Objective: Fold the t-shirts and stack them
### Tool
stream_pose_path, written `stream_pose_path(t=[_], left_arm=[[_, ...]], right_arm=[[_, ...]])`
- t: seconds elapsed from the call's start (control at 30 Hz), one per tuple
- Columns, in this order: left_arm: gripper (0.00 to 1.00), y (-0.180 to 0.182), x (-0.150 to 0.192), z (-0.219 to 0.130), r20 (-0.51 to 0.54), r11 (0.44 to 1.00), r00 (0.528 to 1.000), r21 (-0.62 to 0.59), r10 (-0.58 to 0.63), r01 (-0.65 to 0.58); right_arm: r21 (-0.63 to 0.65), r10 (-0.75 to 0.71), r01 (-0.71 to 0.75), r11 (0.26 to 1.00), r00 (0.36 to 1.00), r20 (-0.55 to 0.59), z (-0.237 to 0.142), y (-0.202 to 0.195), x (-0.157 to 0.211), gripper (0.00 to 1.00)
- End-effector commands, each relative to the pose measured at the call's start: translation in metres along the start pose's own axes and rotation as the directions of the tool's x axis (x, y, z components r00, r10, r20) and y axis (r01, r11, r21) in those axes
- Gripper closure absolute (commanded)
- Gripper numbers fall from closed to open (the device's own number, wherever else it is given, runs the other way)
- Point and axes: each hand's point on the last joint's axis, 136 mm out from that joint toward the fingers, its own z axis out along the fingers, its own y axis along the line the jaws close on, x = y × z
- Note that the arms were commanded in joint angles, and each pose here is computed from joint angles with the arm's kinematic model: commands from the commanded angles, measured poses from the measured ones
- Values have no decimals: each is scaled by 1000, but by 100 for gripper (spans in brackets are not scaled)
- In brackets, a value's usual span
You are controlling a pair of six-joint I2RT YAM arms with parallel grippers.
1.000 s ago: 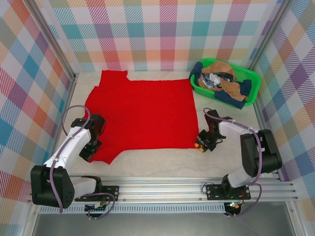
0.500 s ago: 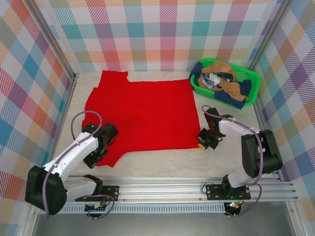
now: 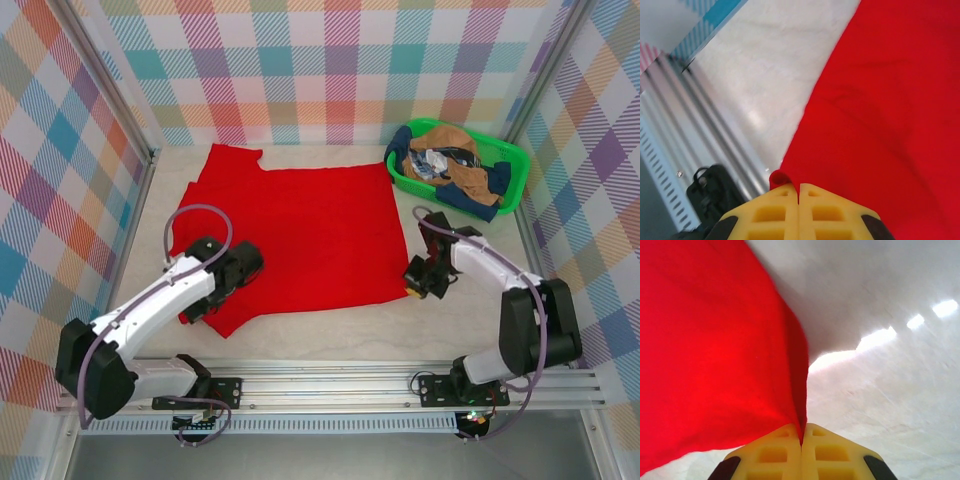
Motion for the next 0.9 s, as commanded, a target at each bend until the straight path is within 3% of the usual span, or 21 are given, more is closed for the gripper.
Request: stream_pose_path(t=[0.0, 0.17, 0.53, 0.87], left_arm=[[100, -34, -33, 2, 55, 996, 997, 67, 47, -51], [100, -78, -68, 12, 40, 987, 995, 131, 93, -97], [100, -120, -145, 23, 118, 979, 987, 159, 106, -125], [100, -138, -172, 33, 151, 977, 980, 148, 132, -155]], right_arm=[[-35, -26, 27, 999, 999, 24, -9, 21, -23, 100], [-71, -29, 30, 997, 999, 21, -15, 47, -53, 100], [-58, -7, 9, 998, 999, 35, -15, 65, -83, 100], [-28, 39, -37, 999, 998, 58, -15, 60, -99, 100]])
